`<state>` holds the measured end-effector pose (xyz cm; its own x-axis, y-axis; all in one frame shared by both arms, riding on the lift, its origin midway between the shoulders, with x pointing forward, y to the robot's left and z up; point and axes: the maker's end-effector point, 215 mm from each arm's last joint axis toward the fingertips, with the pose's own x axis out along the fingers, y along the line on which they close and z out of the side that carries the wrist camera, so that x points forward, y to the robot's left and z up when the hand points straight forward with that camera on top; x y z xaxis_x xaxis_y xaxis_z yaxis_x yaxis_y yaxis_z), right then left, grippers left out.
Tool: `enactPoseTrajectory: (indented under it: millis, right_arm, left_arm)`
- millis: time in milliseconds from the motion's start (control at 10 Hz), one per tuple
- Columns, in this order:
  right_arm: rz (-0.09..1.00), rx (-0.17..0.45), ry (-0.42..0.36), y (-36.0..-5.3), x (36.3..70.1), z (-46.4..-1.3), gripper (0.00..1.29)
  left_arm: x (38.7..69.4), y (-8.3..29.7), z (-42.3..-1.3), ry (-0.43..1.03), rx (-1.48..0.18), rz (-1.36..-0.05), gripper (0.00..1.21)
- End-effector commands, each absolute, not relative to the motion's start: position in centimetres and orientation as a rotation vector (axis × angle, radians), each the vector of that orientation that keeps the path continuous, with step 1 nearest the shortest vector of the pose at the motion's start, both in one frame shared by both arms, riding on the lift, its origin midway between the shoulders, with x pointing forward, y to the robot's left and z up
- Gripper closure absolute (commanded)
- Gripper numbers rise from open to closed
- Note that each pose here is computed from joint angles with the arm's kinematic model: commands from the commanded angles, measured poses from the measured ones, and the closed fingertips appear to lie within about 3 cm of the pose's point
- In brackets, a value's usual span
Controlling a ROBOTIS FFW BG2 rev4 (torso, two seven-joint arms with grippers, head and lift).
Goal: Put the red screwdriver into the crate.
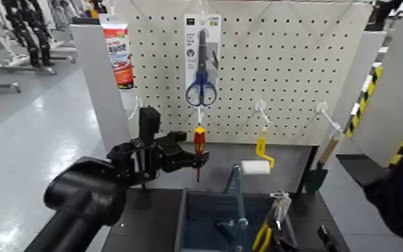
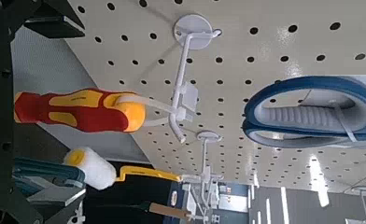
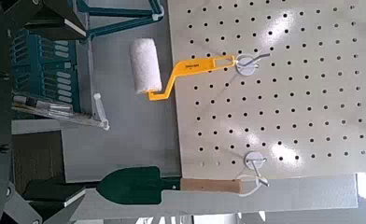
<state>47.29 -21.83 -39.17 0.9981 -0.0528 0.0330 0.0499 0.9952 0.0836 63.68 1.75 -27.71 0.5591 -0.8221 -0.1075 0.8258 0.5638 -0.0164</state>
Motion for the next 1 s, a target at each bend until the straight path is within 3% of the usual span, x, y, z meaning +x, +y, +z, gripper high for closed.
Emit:
enactPoseTrajectory:
  millis: [100, 200, 300, 500, 800, 900, 1000]
  right_arm:
    - [-0.048, 0.084, -0.04, -21.77, 47.39, -39.01, 0.13]
    - [-0.049, 0.085, -0.04, -21.79, 47.42, -39.06, 0.13]
    - [-0.051, 0.087, -0.044, -21.85, 47.41, -38.93, 0.13]
    - [-0.05, 0.087, -0.046, -21.87, 47.37, -38.96, 0.13]
    - [-0.051, 0.087, -0.052, -22.02, 47.49, -38.72, 0.13]
    - [-0.051, 0.087, -0.05, -22.02, 47.43, -38.79, 0.13]
    - [-0.053, 0.087, -0.049, -22.07, 47.38, -38.86, 0.13]
  left_arm:
    - [64.13, 1.33, -27.75, 0.095, 0.022, -0.985, 0.18]
    - [64.02, 0.87, -27.88, 0.096, 0.006, -0.997, 0.35]
    - [63.93, 0.56, -28.13, 0.102, 0.0, -1.0, 0.7]
    - [64.12, 0.63, -28.57, 0.107, -0.023, -0.989, 0.99]
    - [64.81, 0.7, -28.36, 0.093, -0.015, -0.978, 1.01]
    - [64.87, 0.83, -28.19, 0.084, -0.02, -0.972, 1.13]
    - [64.76, 0.74, -28.07, 0.08, -0.025, -0.974, 1.15]
